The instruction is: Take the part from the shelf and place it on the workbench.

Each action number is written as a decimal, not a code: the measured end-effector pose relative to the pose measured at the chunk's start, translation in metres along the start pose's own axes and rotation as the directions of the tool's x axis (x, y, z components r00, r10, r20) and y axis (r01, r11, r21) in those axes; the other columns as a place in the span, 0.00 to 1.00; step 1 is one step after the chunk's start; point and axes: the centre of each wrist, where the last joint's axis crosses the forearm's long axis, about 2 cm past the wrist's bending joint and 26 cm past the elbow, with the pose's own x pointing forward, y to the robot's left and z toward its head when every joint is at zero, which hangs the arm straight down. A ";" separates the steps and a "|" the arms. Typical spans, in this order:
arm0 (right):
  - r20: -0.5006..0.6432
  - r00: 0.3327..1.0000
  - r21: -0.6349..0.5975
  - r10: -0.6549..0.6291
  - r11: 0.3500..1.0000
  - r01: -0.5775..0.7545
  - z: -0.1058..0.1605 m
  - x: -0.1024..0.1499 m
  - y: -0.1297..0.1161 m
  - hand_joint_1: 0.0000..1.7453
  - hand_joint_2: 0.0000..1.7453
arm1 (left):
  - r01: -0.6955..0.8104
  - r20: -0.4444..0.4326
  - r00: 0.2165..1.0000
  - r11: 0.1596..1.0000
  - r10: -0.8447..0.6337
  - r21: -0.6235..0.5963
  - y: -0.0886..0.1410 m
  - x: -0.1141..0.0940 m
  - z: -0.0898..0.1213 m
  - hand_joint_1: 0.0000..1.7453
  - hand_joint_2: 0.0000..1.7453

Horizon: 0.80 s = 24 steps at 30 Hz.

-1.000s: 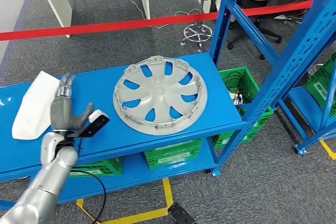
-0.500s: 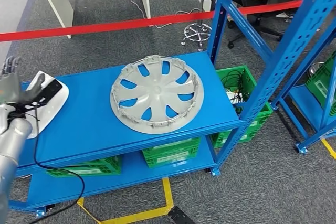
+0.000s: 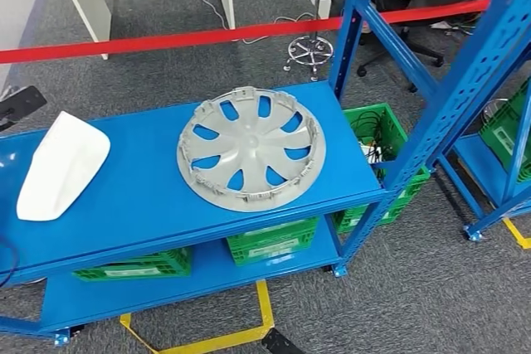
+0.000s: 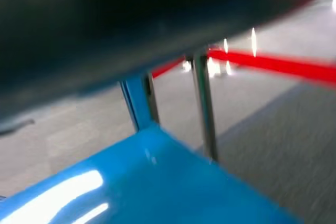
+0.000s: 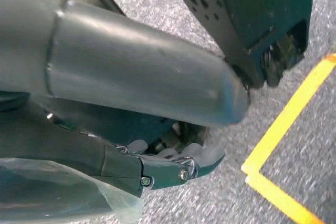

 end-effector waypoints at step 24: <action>0.017 0.999 0.049 0.052 0.997 -0.053 0.000 0.000 0.005 0.00 0.00 | 0.045 0.170 0.985 0.985 -0.017 -0.164 0.015 -0.032 -0.001 0.00 1.00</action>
